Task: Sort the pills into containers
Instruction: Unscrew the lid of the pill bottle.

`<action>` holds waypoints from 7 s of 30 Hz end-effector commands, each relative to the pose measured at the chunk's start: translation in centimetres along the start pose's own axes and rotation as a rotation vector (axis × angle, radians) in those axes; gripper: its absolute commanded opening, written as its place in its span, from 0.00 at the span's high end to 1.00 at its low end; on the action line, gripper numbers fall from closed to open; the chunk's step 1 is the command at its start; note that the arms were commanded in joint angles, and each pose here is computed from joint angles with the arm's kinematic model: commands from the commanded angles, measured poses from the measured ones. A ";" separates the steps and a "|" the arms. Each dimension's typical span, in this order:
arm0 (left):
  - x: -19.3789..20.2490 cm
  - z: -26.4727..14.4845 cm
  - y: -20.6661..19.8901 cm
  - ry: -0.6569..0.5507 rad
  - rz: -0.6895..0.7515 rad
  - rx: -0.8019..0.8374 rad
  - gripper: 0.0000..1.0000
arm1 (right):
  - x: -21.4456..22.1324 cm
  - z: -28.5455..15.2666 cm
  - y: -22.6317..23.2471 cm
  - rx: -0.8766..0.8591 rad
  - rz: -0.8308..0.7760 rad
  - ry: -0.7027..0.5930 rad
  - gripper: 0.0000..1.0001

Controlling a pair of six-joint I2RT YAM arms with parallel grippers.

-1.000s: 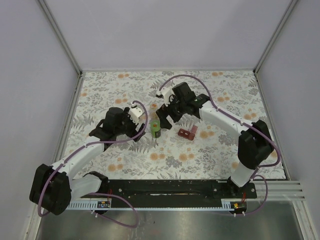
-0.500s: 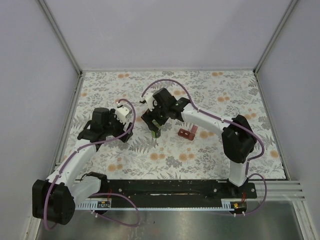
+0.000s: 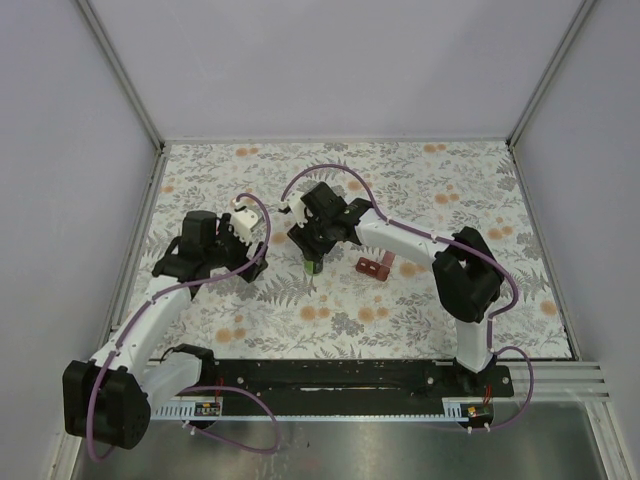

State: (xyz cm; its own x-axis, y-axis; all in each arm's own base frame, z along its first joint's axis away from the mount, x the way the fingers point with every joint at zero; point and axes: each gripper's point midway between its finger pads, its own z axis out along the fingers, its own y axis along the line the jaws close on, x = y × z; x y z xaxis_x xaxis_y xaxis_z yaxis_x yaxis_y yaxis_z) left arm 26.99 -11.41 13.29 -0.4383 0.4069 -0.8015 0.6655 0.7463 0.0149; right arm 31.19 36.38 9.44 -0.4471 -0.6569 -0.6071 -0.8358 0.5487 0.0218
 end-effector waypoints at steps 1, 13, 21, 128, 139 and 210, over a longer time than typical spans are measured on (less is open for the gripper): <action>-2.9 -0.2 -0.2 -0.079 0.022 0.042 0.13 | -1.8 -1.3 -0.1 0.024 -0.013 -0.038 0.51; -7.0 0.9 -3.7 -0.237 0.058 0.187 0.12 | -5.6 -11.1 -0.8 0.103 -0.061 -0.114 0.97; -13.9 1.0 -8.1 -0.449 0.160 0.322 0.11 | -8.1 -17.8 0.3 0.073 -0.057 -0.178 1.00; -18.2 1.3 -12.4 -0.515 0.309 0.339 1.00 | -9.7 -21.5 0.4 -0.298 0.320 -0.312 0.85; -16.9 -3.2 -18.8 -0.458 0.260 0.812 1.00 | -8.3 -25.8 1.4 -0.277 -0.119 -0.406 0.98; -18.9 -4.6 -18.8 -0.386 0.230 0.787 1.00 | -11.6 -29.0 1.6 -0.337 -0.173 -0.622 0.71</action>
State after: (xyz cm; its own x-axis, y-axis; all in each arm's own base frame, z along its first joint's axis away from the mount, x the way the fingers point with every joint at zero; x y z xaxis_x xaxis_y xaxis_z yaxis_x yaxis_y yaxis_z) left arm 26.22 -28.74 26.90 -0.1091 0.2677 -0.9573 0.9169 0.3990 0.0071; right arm 27.77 30.90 35.15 -0.4655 -0.2508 -0.8488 -0.8549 0.3755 0.3579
